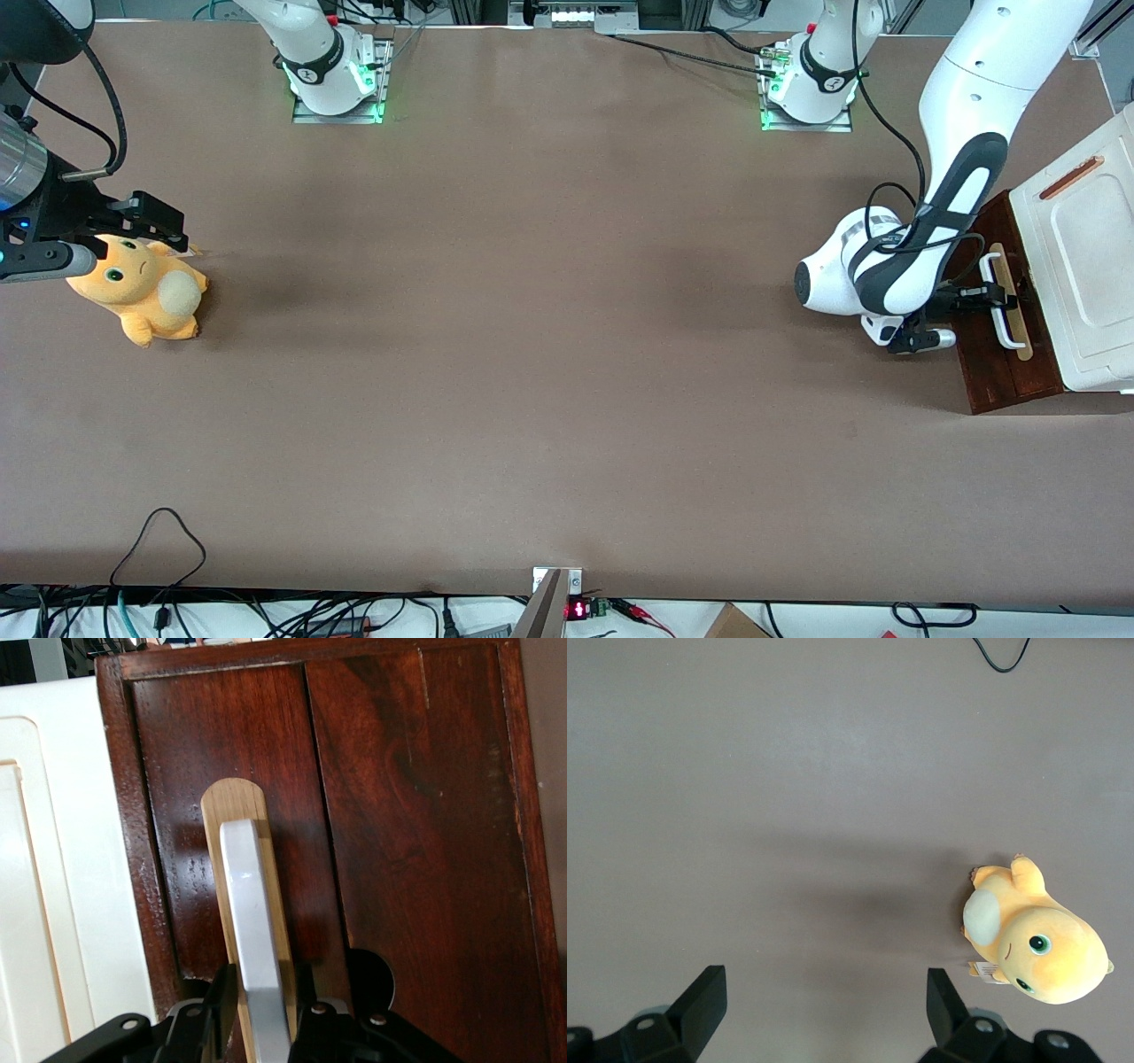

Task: Open lower drawer with left arm only
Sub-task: 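Close the left gripper around the white drawer handle, then pull the handle with the left gripper, sliding the drawer out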

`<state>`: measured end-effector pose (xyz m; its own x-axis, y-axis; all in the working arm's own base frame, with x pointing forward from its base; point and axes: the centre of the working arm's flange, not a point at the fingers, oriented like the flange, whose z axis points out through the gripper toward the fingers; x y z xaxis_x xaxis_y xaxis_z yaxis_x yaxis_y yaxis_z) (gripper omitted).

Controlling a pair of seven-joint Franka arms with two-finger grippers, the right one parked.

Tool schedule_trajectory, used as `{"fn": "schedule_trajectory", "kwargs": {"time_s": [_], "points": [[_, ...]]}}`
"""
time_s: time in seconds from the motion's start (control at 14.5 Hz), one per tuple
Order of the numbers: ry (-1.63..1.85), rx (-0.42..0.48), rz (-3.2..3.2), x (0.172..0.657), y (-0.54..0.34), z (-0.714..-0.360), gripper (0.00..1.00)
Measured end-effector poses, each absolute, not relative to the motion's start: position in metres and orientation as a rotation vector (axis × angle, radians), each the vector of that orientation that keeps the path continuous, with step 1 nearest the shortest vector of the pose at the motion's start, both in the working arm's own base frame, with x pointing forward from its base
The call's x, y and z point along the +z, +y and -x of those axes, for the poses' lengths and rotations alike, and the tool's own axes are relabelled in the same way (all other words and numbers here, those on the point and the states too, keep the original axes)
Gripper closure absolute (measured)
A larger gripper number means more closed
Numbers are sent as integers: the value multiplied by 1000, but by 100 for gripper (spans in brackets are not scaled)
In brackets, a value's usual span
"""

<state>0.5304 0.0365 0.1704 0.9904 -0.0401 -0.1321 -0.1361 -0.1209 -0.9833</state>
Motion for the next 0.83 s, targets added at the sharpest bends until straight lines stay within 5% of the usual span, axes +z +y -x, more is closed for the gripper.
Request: {"fn": "schedule_trajectory", "kwargs": {"time_s": [0.41,0.83], "points": [[109,61,1694,169,36,-530,81],[116,44,1703,169,26,-530,81]]}}
